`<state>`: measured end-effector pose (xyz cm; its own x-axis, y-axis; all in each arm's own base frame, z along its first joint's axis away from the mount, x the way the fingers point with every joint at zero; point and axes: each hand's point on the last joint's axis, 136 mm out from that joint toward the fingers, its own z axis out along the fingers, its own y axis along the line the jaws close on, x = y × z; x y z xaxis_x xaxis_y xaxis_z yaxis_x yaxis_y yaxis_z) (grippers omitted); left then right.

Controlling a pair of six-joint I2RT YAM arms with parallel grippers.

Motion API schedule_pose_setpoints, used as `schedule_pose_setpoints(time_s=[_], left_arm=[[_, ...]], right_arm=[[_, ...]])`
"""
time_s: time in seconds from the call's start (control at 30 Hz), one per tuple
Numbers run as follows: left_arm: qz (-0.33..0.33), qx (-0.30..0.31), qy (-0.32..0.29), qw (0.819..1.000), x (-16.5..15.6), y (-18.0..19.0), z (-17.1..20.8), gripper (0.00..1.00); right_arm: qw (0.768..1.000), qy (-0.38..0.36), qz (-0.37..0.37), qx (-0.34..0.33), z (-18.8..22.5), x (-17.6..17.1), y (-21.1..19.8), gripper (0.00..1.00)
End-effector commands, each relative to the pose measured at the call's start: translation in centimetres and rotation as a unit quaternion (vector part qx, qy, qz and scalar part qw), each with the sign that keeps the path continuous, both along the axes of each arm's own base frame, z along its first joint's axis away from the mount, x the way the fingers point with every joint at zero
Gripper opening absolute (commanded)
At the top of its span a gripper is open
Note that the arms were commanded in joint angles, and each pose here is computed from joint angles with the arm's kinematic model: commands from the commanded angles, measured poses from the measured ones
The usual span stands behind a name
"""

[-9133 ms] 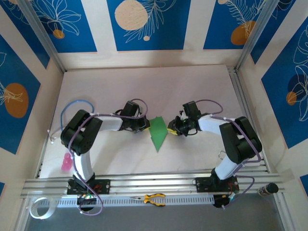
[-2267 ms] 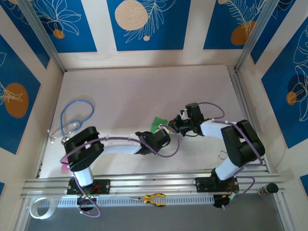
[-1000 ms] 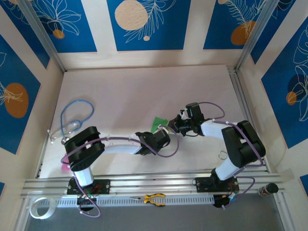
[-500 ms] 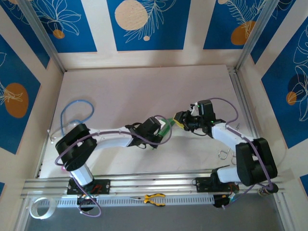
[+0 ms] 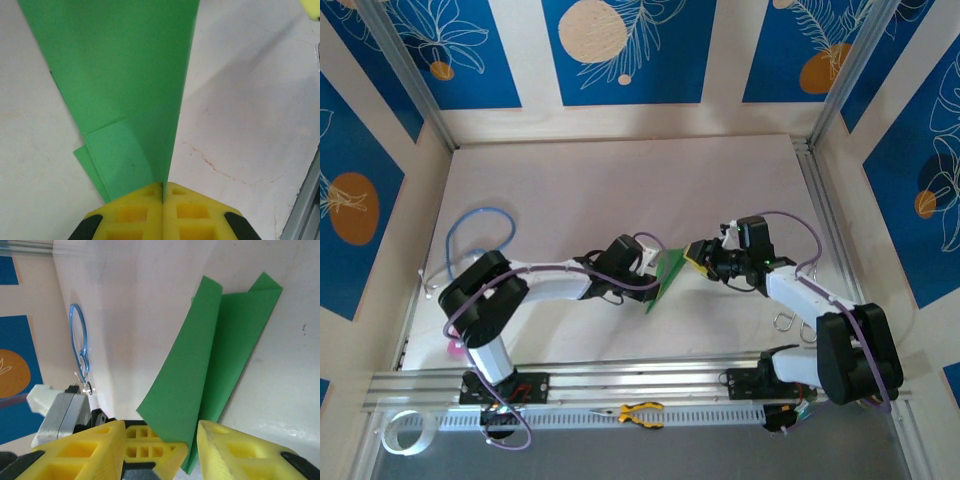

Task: Fold a paper plane with a square sheet of paper (pick it up from the middle)
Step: Fold the wing for the fifth time at the center of the table.

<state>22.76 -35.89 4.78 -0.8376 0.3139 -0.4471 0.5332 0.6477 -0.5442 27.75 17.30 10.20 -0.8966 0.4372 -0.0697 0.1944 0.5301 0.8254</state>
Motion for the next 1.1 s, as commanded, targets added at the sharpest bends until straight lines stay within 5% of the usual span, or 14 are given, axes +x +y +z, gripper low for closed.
schedule_pose_setpoints(time_s=[0.0, 0.6, 1.07], left_arm=[[-0.010, -0.030, 0.037, 0.999, -0.5, -0.6, -0.5, 0.00], [0.006, -0.112, 0.110, 0.988, -0.1, -1.7, -1.7, 0.00], [0.035, -0.153, 0.148, 0.976, 0.1, -1.4, -2.2, 0.00]], right_arm=[[1.000, -0.007, 0.025, 0.015, 0.2, -0.9, 0.4, 0.42], [0.994, -0.023, 0.106, 0.003, -2.2, -2.9, 2.8, 0.26], [0.995, -0.028, 0.091, -0.021, -3.7, -1.3, 3.7, 0.09]])
